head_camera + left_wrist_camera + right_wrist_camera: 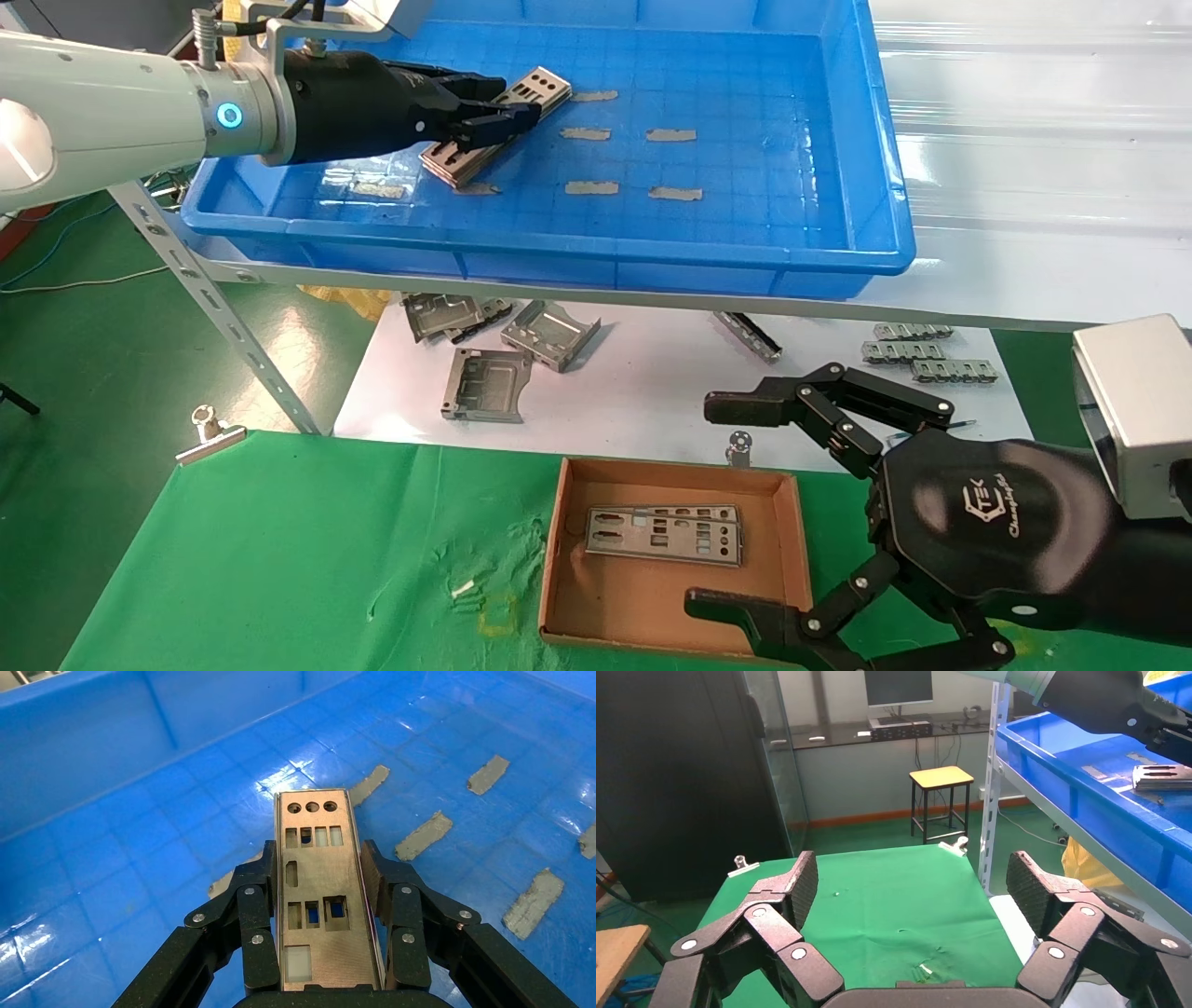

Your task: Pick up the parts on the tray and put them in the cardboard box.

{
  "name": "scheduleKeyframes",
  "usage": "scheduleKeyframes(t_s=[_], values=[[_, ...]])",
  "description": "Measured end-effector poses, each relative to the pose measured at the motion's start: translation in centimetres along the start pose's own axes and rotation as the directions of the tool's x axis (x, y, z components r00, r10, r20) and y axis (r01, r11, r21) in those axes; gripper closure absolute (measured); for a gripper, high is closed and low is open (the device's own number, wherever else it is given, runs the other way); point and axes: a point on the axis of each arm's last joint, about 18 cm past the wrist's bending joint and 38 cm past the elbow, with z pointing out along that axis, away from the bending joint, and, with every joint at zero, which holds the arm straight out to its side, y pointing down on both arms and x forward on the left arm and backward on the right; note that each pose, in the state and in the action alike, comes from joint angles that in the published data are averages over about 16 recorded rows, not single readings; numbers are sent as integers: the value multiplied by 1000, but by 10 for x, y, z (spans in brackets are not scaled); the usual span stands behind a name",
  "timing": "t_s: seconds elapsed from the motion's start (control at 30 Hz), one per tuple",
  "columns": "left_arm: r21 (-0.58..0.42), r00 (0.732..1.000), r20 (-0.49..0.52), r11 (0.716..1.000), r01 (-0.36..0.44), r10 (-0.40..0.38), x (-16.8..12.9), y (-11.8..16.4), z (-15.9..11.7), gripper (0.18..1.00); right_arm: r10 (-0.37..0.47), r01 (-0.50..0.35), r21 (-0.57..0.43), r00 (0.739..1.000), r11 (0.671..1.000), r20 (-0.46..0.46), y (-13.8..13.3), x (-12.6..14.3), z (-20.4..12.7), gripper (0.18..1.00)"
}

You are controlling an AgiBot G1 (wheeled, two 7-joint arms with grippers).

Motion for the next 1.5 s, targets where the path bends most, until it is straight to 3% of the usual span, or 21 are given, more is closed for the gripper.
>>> scheduleKeyframes(t_s=[0.43,1.17,1.5], values=[[7,1000,2,1000,-1,1,-1,-2,-1,724,0,0,0,1000,1000,0,0,0,0,178],[3,1000,5,1000,6,-6,0,1,1,598,0,0,0,1000,1000,0,0,0,0,178],[6,1000,6,1000,3,-3,0,-1,1,674,0,0,0,1000,1000,0,0,0,0,178]])
